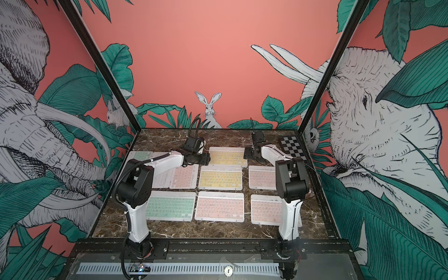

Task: Stack the numeric keypads
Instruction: Move the numeric keypad to the center of the board, then pick up the numeric keypad from the center of the board.

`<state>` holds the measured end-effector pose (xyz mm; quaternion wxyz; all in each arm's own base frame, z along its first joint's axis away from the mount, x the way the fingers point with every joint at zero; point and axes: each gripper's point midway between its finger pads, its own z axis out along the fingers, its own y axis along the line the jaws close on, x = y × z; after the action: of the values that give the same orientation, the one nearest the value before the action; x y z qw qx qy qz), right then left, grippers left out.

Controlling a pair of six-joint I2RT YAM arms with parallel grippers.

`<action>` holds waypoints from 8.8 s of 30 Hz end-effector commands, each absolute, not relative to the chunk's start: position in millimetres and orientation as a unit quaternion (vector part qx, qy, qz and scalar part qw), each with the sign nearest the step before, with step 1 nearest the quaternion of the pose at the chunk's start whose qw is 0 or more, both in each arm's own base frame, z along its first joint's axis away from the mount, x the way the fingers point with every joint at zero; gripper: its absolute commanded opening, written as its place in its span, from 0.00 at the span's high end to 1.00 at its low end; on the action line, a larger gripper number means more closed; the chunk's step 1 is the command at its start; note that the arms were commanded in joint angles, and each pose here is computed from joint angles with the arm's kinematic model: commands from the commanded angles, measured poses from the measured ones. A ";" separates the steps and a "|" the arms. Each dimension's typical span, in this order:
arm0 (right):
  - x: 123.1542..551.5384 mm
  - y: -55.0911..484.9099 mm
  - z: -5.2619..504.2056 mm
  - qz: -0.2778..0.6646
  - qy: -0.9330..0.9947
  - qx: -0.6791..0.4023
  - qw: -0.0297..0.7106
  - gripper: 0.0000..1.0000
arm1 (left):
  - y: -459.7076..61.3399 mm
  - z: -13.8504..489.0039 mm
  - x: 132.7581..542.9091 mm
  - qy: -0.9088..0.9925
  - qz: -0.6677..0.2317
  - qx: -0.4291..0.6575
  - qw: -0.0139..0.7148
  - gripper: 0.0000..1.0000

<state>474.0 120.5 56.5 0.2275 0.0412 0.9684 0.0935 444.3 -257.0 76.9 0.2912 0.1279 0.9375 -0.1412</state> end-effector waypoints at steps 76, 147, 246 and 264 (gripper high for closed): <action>477.3 203.5 19.3 0.125 0.972 0.002 0.201 0.26 | -268.2 48.1 502.5 0.951 -0.100 0.110 0.270 0.31; 181.3 190.3 31.7 0.111 0.988 -0.033 0.102 0.26 | -230.6 52.8 166.0 0.957 -0.215 0.183 0.073 0.38; 189.1 237.9 74.1 0.358 0.925 0.045 0.121 0.24 | -238.1 8.5 157.6 0.970 -0.157 0.184 0.033 0.42; 189.5 240.1 95.8 0.404 0.903 0.049 0.139 0.24 | -240.8 8.0 155.1 0.968 -0.162 0.191 0.030 0.43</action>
<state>175.2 204.3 48.6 0.1039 0.0827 0.9446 0.3001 174.2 -235.5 22.9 0.0696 0.1718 0.9711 -0.1504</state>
